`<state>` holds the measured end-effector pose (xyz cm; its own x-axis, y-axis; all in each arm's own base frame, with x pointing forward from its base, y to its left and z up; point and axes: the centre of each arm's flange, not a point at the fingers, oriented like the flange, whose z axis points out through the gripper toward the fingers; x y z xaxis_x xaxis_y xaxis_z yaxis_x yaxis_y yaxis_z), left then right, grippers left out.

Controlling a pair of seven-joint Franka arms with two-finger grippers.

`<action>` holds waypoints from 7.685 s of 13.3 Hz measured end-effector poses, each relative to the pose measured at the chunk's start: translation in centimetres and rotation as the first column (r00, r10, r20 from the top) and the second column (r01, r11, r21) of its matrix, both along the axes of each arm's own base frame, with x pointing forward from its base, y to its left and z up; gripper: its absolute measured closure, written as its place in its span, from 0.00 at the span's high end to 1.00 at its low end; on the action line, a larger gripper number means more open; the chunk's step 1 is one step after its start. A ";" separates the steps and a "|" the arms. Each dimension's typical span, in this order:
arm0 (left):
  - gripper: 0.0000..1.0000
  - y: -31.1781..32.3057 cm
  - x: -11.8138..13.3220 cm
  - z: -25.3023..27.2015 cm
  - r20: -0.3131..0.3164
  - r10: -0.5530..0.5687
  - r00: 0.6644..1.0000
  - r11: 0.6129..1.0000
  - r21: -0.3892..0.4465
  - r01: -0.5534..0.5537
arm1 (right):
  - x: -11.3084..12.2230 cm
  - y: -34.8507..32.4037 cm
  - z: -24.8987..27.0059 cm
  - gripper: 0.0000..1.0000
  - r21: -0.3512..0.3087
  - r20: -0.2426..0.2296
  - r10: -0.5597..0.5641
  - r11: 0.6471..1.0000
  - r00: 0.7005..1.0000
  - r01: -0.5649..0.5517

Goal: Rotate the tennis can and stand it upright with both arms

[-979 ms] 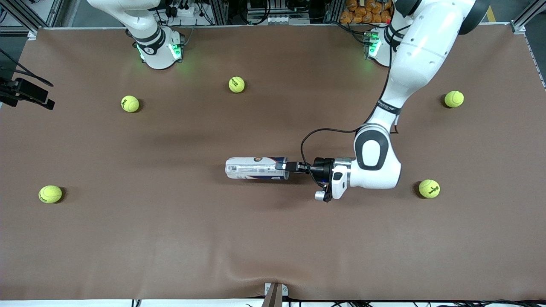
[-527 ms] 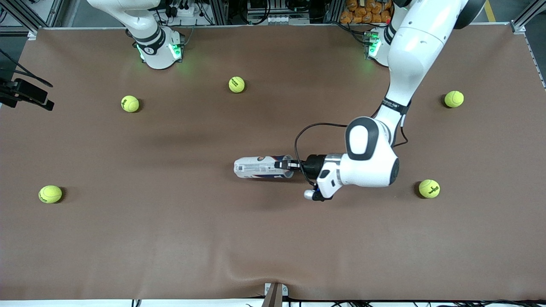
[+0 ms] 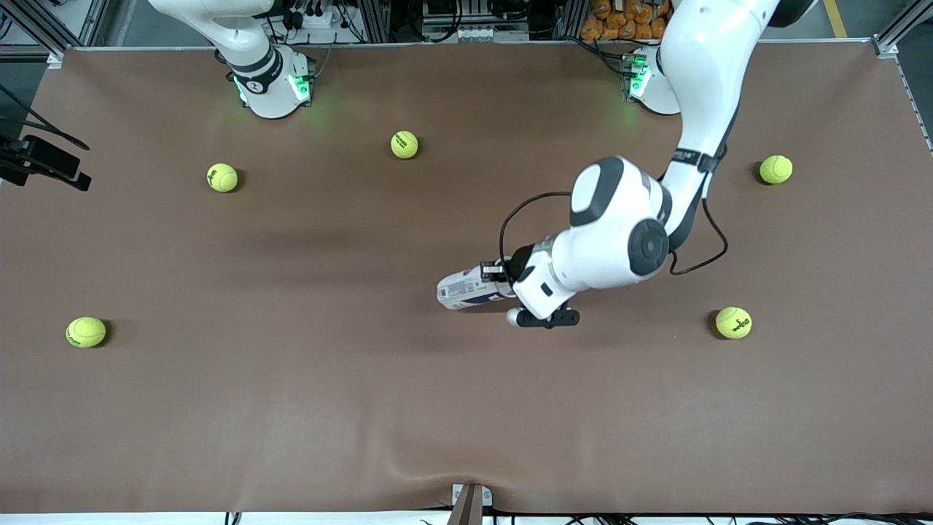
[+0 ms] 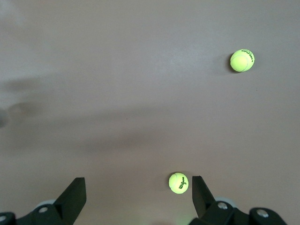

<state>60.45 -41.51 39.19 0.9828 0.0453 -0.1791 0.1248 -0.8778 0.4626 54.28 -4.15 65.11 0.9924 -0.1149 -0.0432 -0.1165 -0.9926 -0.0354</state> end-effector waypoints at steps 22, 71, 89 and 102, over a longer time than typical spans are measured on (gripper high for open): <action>0.05 -11.7 -12.2 -2.7 0.058 0.088 0.994 0.893 0.438 -0.105 | 0.0 0.2 0.0 1.00 0.000 0.002 0.004 1.000 1.000 -0.004; 1.00 19.6 2.8 15.6 0.174 0.224 0.959 0.880 0.387 -0.276 | -0.4 -0.3 0.0 1.00 -0.011 -0.025 0.040 0.999 0.999 -0.040; 1.00 34.1 -9.2 30.4 0.109 0.044 0.993 0.892 0.444 -0.088 | -0.4 -0.3 0.1 1.00 -0.011 -0.023 0.041 0.999 0.999 -0.041; 1.00 35.7 -7.3 26.7 0.123 -0.075 0.990 0.878 0.478 0.007 | -0.4 -0.2 0.1 1.00 -0.011 -0.023 0.041 0.999 0.999 -0.041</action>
<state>53.19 -5.86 65.84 0.9986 0.0504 -0.0135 0.0504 -0.9987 -0.0019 53.91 -4.38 65.20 0.9951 -0.0746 -0.0653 -0.0762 -0.9969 -0.0218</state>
